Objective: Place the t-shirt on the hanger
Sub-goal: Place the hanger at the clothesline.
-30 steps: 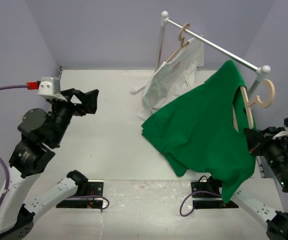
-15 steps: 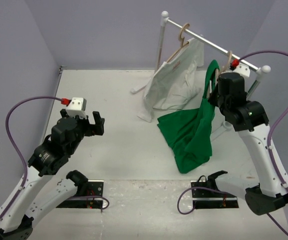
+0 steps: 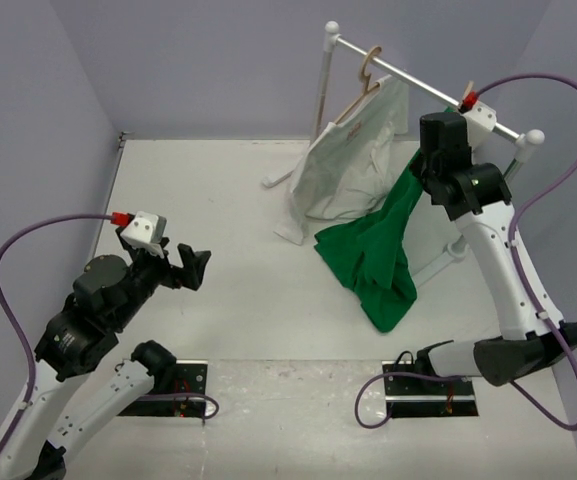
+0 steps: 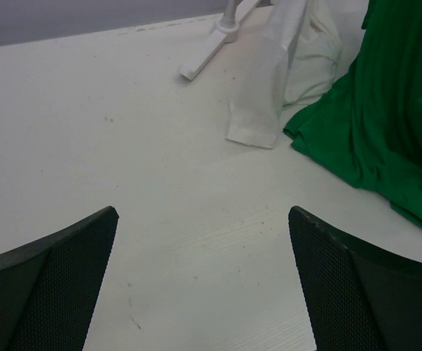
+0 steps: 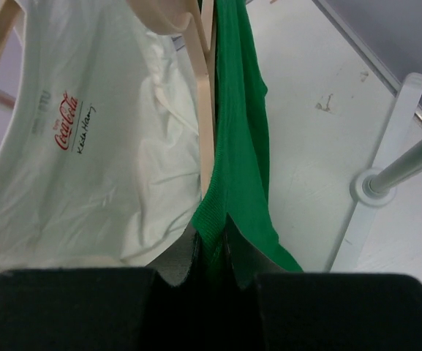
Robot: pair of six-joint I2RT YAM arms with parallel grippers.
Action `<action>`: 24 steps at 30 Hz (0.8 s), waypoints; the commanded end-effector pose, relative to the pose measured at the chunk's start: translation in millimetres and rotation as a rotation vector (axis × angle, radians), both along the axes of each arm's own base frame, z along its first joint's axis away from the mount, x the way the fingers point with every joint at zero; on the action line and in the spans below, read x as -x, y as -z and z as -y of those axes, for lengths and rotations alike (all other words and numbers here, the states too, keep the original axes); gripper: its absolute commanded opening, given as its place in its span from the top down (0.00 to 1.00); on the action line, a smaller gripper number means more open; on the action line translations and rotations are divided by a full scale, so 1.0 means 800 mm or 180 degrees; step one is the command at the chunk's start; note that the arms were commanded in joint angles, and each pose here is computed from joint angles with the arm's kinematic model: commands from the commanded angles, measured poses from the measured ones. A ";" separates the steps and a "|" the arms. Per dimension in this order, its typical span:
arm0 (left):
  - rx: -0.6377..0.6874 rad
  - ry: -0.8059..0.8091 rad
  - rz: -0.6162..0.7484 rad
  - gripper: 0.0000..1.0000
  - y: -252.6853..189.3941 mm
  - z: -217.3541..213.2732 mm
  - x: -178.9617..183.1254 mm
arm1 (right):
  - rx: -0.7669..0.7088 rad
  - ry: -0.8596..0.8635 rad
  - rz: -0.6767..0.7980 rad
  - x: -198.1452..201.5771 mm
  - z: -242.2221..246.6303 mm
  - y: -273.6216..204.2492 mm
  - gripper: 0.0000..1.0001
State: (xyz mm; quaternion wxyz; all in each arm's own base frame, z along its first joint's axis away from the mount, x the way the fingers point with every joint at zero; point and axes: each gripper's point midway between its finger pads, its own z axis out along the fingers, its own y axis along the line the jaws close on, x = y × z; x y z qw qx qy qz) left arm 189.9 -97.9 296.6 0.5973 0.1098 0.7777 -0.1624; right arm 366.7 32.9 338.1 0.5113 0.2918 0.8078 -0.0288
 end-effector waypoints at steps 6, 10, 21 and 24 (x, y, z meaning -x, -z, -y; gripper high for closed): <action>0.0144 0.0099 0.0302 0.00 0.001 0.018 -0.017 | -0.0282 0.0374 0.0330 -0.012 0.010 0.022 1.00; 0.0196 0.0050 0.0307 0.00 0.022 0.022 -0.027 | -0.0334 0.0340 0.0291 -0.011 0.004 0.039 1.00; 0.0011 -0.0527 -0.0046 0.00 0.069 0.001 -0.063 | -0.0470 -0.0155 0.0545 0.000 -0.029 0.006 0.12; -0.0006 -0.0980 -0.0135 0.00 0.076 -0.028 -0.074 | -0.0482 -0.0252 0.0716 0.021 -0.025 -0.021 0.04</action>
